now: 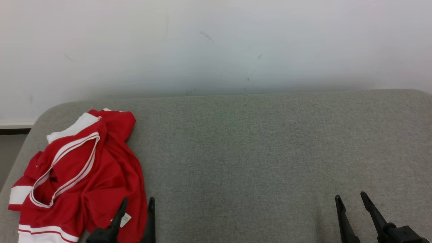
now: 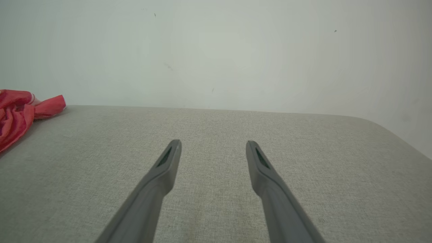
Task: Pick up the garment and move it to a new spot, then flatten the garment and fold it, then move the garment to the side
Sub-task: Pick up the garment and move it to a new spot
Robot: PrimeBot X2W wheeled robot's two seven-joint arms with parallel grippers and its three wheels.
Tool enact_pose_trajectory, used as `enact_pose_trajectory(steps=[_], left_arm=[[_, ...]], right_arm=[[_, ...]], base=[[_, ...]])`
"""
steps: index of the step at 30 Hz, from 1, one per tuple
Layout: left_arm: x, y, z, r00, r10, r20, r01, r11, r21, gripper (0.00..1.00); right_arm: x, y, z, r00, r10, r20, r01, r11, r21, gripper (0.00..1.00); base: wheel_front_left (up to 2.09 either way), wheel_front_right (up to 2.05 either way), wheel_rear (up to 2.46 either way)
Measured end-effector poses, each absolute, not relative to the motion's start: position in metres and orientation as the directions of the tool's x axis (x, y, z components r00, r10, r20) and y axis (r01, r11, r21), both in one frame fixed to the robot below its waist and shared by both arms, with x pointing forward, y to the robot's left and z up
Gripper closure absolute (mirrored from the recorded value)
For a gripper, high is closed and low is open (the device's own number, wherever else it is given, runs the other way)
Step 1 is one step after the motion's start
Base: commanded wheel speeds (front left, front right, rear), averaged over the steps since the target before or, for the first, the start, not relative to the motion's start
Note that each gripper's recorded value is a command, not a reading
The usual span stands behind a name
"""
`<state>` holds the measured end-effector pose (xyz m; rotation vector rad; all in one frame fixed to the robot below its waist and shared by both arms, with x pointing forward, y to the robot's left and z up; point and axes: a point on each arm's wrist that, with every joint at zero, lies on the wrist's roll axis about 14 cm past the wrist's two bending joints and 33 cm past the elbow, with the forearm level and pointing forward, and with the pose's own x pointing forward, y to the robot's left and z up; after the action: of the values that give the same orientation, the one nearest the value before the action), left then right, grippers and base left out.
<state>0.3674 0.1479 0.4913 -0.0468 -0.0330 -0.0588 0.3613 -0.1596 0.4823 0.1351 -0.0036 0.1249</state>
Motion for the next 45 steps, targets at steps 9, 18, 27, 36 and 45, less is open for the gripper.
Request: enact_pose_trajectory(steps=[9, 18, 27, 36, 45], left_arm=[[0.362, 0.158, 0.491, 0.999, -0.032, 0.033, 0.034, 0.998, -0.05, 0.0], [0.342, 0.195, 0.488, 0.997, 0.079, 0.024, -0.078, 0.996, -0.051, 0.0], [0.308, 0.237, 0.486, 0.975, 0.221, 0.017, -0.22, 0.974, -0.053, 0.0], [0.281, 0.263, 0.485, 0.949, 0.315, 0.017, -0.313, 0.948, -0.061, 0.0], [0.287, 0.261, 0.485, 0.952, 0.305, 0.018, -0.304, 0.951, -0.066, 0.0]], right_arm=[[0.365, -0.148, 0.48, 0.987, 0.16, 0.006, -0.159, 0.978, 0.136, 0.0], [0.374, -0.109, 0.476, 0.962, 0.272, -0.006, -0.268, 0.952, 0.144, 0.0], [0.382, -0.058, 0.475, 0.911, 0.413, -0.009, -0.407, 0.901, 0.147, 0.0], [0.381, -0.026, 0.479, 0.868, 0.496, -0.001, -0.491, 0.86, 0.143, 0.0], [0.379, -0.03, 0.476, 0.873, 0.487, -0.009, -0.48, 0.865, 0.147, 0.0]], base=[[0.0, 0.0, 0.0], [0.0, 0.0, 0.0], [0.0, 0.0, 0.0], [0.0, 0.0, 0.0], [0.0, 0.0, 0.0]])
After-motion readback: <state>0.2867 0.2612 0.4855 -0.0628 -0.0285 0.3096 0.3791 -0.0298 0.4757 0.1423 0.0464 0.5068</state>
